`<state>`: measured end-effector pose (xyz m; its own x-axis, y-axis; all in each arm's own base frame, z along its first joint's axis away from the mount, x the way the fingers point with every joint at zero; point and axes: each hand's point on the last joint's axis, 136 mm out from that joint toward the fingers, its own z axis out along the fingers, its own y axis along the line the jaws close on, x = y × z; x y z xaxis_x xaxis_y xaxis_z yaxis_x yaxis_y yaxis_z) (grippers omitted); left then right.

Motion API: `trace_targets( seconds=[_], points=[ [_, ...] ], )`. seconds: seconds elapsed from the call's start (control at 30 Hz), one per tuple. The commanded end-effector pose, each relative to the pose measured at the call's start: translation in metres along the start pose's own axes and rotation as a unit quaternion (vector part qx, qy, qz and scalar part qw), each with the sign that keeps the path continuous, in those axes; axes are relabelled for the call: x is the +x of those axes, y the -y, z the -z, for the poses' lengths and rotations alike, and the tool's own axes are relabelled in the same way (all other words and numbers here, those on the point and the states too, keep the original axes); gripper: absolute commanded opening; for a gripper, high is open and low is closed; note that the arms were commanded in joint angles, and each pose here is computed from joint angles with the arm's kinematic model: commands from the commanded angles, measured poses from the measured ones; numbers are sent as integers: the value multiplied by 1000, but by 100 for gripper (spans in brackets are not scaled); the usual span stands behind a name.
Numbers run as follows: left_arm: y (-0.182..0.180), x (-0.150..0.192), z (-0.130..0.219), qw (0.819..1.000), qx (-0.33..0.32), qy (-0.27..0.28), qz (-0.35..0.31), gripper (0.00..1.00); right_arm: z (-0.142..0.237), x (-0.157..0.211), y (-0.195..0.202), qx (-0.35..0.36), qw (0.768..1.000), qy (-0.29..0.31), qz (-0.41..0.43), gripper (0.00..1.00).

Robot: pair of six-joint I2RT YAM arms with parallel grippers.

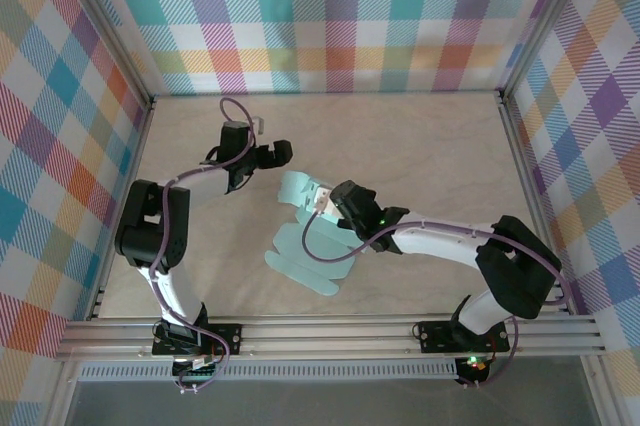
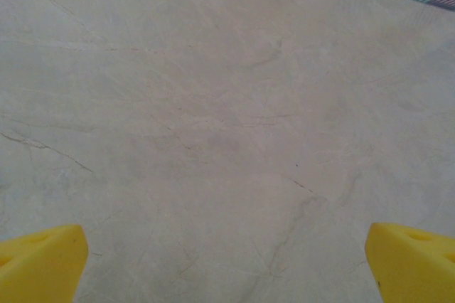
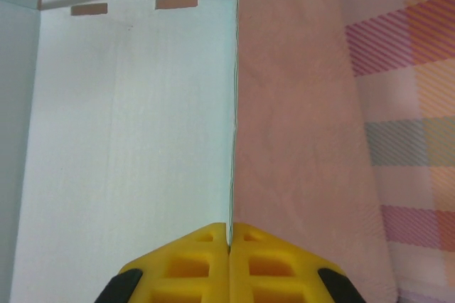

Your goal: Fold the paper box

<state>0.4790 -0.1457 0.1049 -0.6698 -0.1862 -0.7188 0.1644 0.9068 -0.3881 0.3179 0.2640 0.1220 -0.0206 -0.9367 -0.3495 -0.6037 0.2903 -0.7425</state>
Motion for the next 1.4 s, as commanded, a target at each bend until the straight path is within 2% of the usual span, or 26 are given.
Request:
trace_targets(
  seconds=[0.0, 0.2, 0.23, 0.4, 0.5, 0.6, 0.7, 0.8, 0.93, 1.07, 1.13, 1.27, 1.37],
  points=[
    [-7, 1, -3, 1000, -1, -16, 10, 98, 0, -6, 16, 49, 999, 5, 15, 0],
    [-16, 21, -6, 999, -14, -39, 13, 85, 0, -7, 18, 53, 998, 8, 20, 0],
    [-12, 25, -7, 999, -1, -49, 9, 79, 0, -6, 18, 52, 998, 7, 20, 0],
    [13, 48, -6, 992, 86, -91, -20, 74, 2, -7, 15, 28, 999, 15, -9, 0],
    [22, 56, -2, 988, 117, -99, -25, 68, 2, -6, 17, 17, 999, 17, -31, 0],
    [26, 54, 4, 988, 127, -87, -27, 68, 3, -6, 21, 8, 998, 20, -52, 0],
    [21, 34, 12, 993, 106, -44, -26, 78, 4, -5, 22, 7, 999, 19, -51, 0],
    [10, 12, 21, 997, 73, -7, -20, 85, 5, -3, 21, 7, 998, 18, -51, 0],
    [-11, -13, 29, 999, 28, 28, 11, 89, 6, -2, 21, 7, 998, 20, -55, 0],
    [-22, 3, 13, 999, 7, -30, 11, 83, 9, -5, 23, 3, 998, 27, -61, 0],
    [-12, 15, 4, 997, 48, -53, 8, 77, 9, -7, 23, 1, 998, 28, -60, 0],
    [-3, 27, -6, 995, 74, -73, 2, 67, 11, -12, 26, -1, 997, 39, -68, 0],
    [16, 40, -9, 987, 118, -110, -19, 58, 15, -16, 27, -7, 996, 52, -77, 0]
  ],
)
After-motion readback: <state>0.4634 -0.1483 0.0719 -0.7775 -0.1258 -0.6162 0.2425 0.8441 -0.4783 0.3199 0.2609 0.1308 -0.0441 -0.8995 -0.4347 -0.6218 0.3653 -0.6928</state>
